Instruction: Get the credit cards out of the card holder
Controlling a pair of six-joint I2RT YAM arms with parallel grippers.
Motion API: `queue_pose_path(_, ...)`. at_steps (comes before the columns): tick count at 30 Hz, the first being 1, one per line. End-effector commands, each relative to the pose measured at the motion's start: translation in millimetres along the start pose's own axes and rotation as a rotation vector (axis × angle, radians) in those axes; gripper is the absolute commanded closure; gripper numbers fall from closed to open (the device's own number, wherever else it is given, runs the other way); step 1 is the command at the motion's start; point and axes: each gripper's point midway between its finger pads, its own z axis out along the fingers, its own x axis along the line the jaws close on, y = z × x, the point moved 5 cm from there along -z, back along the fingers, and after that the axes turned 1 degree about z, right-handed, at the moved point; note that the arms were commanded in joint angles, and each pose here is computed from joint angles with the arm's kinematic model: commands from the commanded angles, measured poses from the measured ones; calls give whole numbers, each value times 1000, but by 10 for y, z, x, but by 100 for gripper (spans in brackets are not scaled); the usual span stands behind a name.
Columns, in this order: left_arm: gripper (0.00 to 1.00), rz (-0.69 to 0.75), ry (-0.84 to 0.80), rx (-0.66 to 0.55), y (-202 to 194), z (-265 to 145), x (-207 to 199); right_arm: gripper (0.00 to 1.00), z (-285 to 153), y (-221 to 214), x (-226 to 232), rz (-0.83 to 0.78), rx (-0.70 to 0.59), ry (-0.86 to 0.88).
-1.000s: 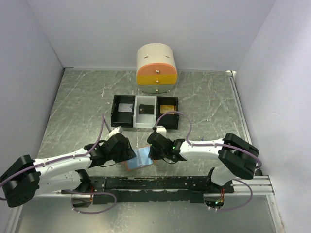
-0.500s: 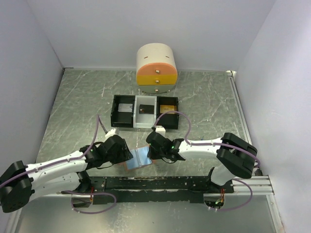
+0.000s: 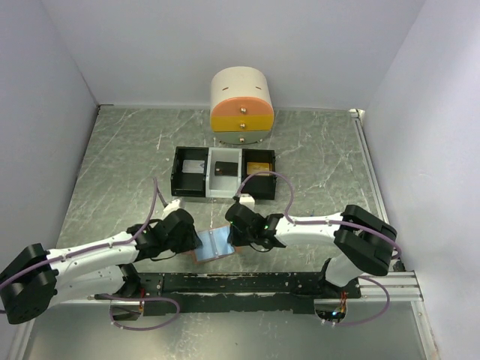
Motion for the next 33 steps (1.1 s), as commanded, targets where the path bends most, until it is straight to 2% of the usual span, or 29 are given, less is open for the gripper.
queue_pose_path(1, 59, 28, -120, 22, -74, 78, -138, 100, 48, -71, 7, -71, 46, -28)
queue_pose_path(11, 81, 80, -56, 1, -20, 131, -233, 100, 36, -39, 75, -164, -3, -116)
queue_pose_path(18, 88, 111, 37, -4, -71, 162, -199, 100, 27, -11, 171, -251, -38, -181)
queue_pose_path(20, 89, 115, 57, -6, -81, 168, -182, 100, 37, -26, 217, -251, -30, -148)
queue_pose_path(23, 89, 107, 57, -11, -86, 163, -182, 100, 4, -59, 438, -244, -22, 39)
queue_pose_path(26, 89, 91, 38, -27, -77, 133, -181, 100, -32, -65, 464, -203, -25, 88)
queue_pose_path(28, 86, 77, 23, -38, -71, 103, -169, 99, -7, -31, 360, -180, -12, 22)
queue_pose_path(31, 74, 63, 23, -55, -54, 38, -118, 93, -20, 76, 101, -141, -29, -95)
queue_pose_path(33, 60, 54, 19, -67, -32, -27, -96, 86, -73, 143, -100, -101, -51, -133)
